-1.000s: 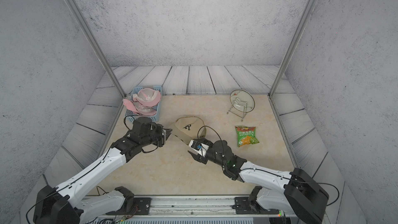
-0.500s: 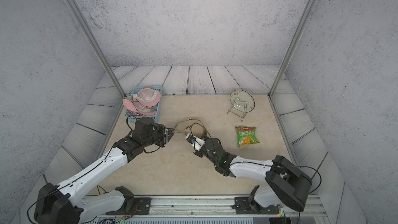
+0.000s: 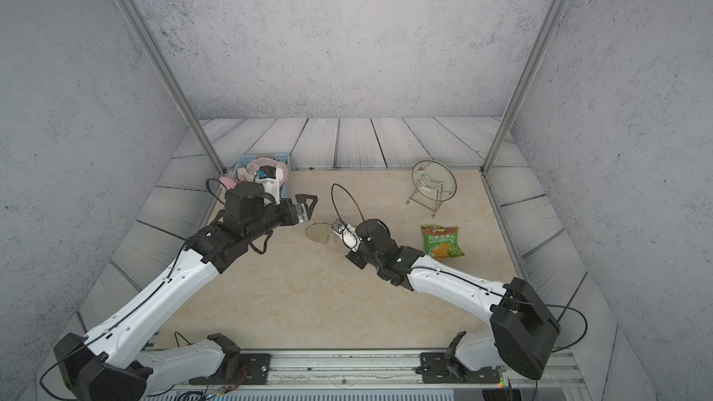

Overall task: Turn the baseball cap inside out
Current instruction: Turn over the baseball cap.

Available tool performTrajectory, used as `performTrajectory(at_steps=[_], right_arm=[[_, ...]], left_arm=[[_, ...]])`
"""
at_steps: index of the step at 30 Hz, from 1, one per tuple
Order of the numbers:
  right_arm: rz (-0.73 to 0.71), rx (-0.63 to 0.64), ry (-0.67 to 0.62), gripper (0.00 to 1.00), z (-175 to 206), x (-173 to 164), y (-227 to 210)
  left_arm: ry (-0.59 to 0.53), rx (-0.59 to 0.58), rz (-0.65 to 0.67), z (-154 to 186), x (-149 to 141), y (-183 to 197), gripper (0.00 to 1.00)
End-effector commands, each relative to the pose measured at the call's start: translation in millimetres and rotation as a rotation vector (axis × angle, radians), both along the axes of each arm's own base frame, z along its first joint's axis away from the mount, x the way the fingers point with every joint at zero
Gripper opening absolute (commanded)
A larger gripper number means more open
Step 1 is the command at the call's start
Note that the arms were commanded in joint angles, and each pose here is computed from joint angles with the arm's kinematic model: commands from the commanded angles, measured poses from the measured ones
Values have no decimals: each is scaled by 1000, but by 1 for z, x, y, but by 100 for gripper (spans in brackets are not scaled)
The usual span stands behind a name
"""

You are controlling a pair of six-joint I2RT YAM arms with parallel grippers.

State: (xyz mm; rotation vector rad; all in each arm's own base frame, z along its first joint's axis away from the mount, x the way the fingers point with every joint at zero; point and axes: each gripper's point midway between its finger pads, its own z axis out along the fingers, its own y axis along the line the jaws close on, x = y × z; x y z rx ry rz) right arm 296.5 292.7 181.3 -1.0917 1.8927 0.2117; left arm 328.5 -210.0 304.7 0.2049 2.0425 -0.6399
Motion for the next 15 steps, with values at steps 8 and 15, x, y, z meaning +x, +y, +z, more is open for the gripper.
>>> performTrajectory(at_steps=[8, 15], right_arm=[[116, 84, 308, 0, 9, -23, -8], [170, 106, 336, 0, 20, -34, -7]], left_arm=[[-141, 304, -489, -47, -14, -46, 98], [-110, 271, -655, -64, -13, -75, 99]])
